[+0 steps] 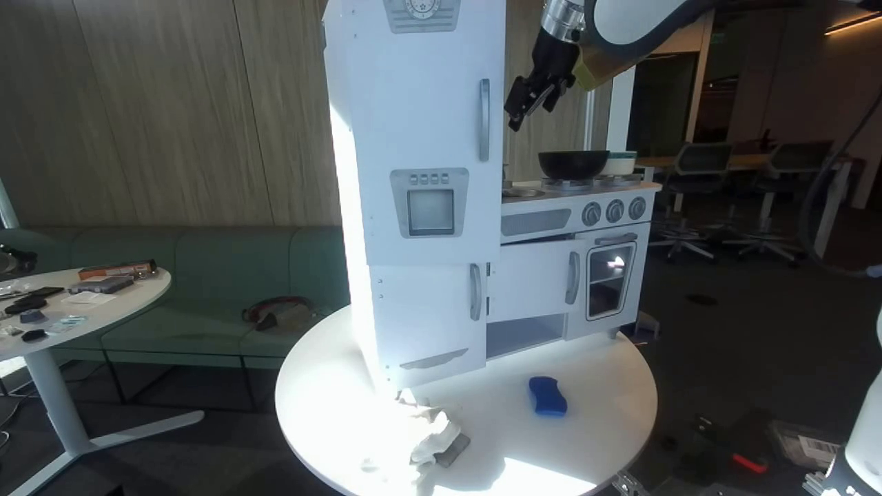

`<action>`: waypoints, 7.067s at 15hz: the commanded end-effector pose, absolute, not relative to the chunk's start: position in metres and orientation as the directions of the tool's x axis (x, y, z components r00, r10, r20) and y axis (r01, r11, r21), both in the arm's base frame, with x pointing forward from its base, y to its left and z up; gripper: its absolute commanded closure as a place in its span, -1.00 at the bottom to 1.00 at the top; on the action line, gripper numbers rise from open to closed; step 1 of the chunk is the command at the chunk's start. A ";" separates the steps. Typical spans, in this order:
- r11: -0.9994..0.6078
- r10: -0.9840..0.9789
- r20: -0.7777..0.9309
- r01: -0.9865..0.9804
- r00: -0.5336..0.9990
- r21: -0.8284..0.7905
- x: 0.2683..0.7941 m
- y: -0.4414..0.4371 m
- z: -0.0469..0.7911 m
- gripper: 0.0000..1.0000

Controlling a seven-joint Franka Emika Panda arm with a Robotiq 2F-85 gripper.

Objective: Open the cabinet door and move the objects from the lower shelf onto the top shelf

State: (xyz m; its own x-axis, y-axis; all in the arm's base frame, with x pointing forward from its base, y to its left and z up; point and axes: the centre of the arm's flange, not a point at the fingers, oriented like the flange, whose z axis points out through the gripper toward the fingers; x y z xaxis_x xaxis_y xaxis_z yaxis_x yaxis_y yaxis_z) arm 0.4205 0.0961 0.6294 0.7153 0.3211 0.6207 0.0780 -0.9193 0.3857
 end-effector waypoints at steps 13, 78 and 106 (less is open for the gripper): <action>-0.948 0.285 0.737 0.296 0.613 0.120 0.386 0.107 0.651 -1.00; -0.897 0.438 0.177 0.416 0.881 0.146 0.440 0.233 0.581 -1.00; -0.936 -0.310 0.747 -0.326 0.589 -0.132 0.445 0.326 0.414 -1.00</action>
